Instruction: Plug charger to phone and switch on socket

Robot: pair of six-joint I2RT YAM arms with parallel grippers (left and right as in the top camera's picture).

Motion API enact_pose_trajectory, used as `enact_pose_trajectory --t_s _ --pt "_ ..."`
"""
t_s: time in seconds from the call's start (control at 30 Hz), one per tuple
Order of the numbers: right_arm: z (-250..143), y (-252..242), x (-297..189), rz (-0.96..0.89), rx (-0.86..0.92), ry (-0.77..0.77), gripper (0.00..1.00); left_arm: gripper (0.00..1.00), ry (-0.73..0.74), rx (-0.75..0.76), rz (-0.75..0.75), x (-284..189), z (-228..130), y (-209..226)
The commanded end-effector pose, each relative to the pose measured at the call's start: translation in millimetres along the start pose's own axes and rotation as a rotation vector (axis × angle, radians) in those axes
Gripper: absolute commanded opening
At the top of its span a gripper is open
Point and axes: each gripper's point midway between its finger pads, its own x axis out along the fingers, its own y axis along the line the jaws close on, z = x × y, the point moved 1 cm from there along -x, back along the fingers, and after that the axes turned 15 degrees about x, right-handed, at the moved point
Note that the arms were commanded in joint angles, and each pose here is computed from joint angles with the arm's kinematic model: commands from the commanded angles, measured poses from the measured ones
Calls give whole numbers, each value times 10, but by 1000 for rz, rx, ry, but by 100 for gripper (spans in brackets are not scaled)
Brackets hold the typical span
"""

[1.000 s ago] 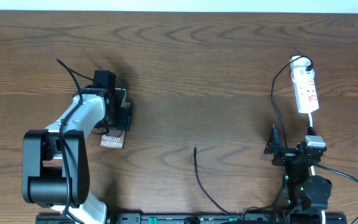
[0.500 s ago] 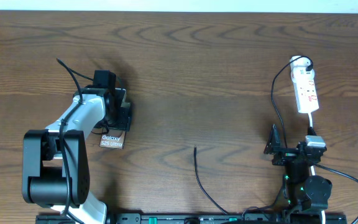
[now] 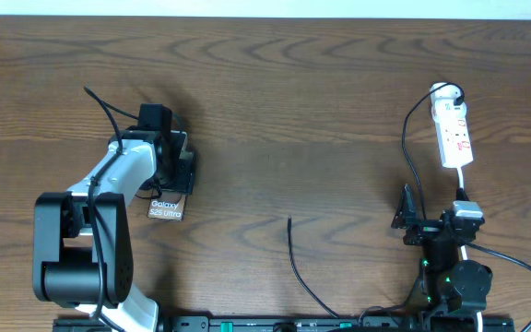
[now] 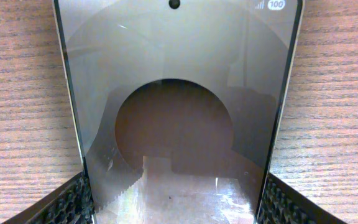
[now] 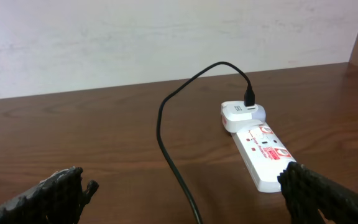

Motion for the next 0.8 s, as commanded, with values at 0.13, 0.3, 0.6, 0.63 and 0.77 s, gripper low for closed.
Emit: enact_pose_trajectory --t_s 0.13,0.3,0.6,0.63,0.77 --pt "-15 18 -2 9 -10 5 99 8 44 8 -15 108 -119 -38" --pt "-14 19 -2 9 -10 5 99 7 0 4 -3 -30 -8 -7" --pt "-14 19 -2 9 -10 5 99 7 -155 -2 51 -509 170 51" --pt "-14 19 -2 9 -10 5 99 7 -171 -6 56 -559 184 55" --pt "-15 18 -2 9 -10 5 99 8 -219 -24 69 -719 213 62"
